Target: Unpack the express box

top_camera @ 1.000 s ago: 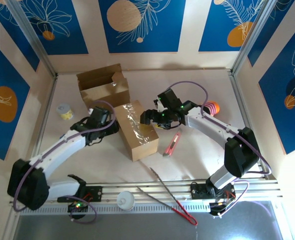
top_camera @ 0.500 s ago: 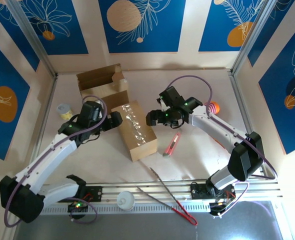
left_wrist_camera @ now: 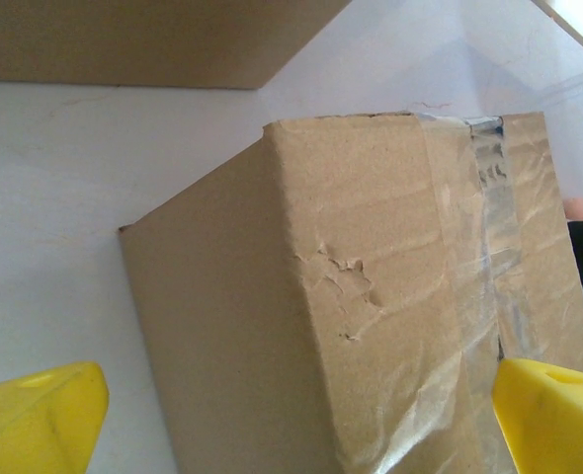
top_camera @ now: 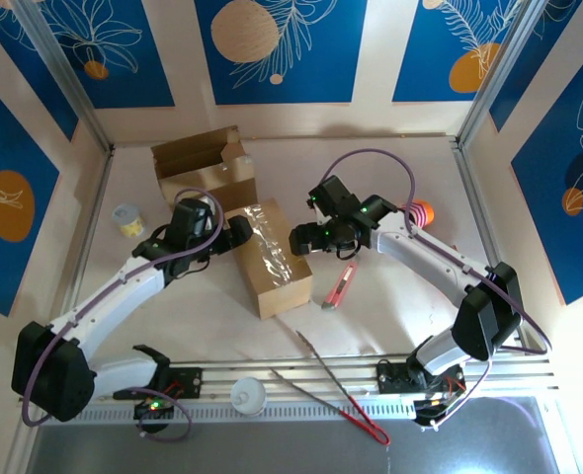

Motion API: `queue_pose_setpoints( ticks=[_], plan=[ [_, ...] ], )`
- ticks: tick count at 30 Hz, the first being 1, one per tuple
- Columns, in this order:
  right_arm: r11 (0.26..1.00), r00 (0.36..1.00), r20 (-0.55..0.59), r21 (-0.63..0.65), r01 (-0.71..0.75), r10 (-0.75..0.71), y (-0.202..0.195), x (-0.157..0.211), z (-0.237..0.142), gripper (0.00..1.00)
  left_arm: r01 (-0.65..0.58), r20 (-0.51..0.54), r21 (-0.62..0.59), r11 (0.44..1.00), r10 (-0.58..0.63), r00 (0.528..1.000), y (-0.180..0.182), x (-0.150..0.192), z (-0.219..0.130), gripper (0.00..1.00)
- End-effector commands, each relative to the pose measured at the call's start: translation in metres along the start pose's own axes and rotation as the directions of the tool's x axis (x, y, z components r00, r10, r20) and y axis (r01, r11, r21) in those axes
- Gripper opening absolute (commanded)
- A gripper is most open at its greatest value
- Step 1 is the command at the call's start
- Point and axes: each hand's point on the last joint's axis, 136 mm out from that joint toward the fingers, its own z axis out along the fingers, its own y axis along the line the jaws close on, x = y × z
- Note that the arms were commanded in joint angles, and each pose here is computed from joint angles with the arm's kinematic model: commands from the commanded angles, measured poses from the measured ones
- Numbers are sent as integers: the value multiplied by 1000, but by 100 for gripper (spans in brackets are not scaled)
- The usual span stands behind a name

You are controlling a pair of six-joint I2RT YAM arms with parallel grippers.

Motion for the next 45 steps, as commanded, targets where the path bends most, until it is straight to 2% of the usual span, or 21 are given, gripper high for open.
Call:
queue_pose_setpoints(
  ticks=[1,9,14,21,24,32,40,45],
  plan=[
    [999,999,-15,26,28,-28,-3,8,-8,87,17,18,20,1000,-18,1000,-2,-5,4,100],
    [996,998,-27,72,62,-60,-2,13,-11,88,33,-6,17,999,-33,999,11,9,25,100],
    [979,993,-21,166,116,-114,-4,9,-26,88,25,-24,-39,999,-26,999,27,18,29,100],
    [924,980,-33,328,196,-197,6,4,-50,88,25,-22,-46,999,-26,999,33,23,26,100],
    [901,969,-60,358,244,-238,24,7,-46,87,25,-19,-40,999,-25,1000,32,23,24,100],
    [844,951,-121,438,310,-286,49,5,-5,83,17,-16,2,1000,-17,1000,21,19,20,100],
    [837,950,-109,453,309,-291,62,3,-2,81,19,-27,36,999,-18,999,14,20,22,100],
    [873,954,-67,389,295,-292,77,-1,-18,81,21,-28,42,999,-19,999,14,21,22,100]
  ],
)
